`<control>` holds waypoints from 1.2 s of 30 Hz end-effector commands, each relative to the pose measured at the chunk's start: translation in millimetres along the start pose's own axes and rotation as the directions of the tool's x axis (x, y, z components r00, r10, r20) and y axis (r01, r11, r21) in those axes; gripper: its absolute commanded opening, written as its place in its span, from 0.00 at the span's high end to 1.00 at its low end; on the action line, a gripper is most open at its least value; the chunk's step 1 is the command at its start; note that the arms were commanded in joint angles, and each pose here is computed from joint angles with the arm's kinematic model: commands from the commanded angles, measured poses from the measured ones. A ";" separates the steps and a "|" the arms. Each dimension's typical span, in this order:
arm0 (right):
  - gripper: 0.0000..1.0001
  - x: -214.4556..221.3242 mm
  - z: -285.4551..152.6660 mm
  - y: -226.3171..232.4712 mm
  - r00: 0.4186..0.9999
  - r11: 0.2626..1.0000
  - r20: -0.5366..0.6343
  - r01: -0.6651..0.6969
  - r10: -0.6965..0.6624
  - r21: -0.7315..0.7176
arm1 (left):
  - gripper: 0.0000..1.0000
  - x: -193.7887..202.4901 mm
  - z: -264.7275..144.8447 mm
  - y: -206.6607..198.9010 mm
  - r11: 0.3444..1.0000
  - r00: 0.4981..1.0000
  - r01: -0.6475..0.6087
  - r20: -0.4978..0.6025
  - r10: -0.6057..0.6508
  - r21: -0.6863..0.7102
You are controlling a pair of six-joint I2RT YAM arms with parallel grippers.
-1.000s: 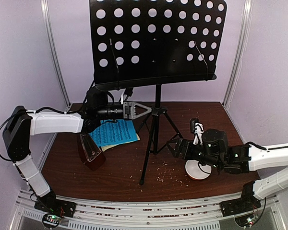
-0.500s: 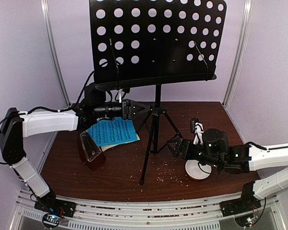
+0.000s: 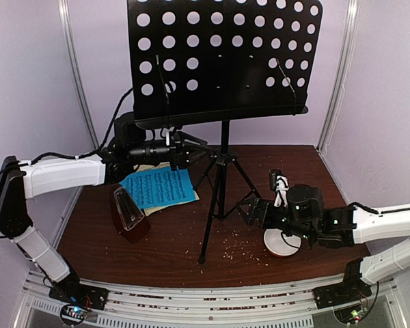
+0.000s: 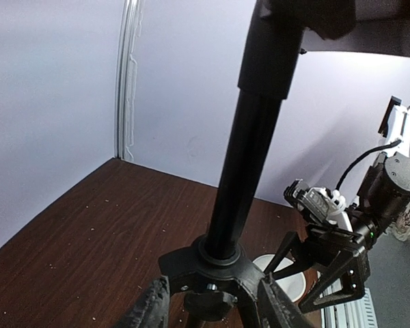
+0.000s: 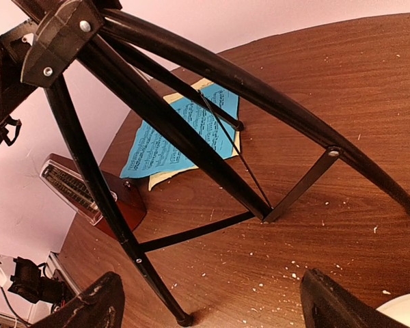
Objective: Pack up the instrument practice props
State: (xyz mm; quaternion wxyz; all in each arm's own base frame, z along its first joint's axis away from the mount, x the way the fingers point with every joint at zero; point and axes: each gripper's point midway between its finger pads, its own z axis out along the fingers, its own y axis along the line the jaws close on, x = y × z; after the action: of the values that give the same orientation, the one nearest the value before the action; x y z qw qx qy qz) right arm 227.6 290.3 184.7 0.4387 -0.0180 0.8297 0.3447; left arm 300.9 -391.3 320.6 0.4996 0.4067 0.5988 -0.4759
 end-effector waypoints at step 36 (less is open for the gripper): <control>0.09 -4.9 9.4 10.9 1.000 1.000 0.001 -0.001 0.001 -0.014 | 0.92 45.5 10.7 -2.5 0.798 0.797 0.601 0.029 -0.603 0.044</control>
State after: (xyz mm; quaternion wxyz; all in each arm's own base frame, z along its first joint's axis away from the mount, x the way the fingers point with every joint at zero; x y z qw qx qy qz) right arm 228.8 295.1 176.2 0.4309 -0.0233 0.8367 0.3373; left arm 300.2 -403.8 294.2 0.4197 0.2946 0.6454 -0.5662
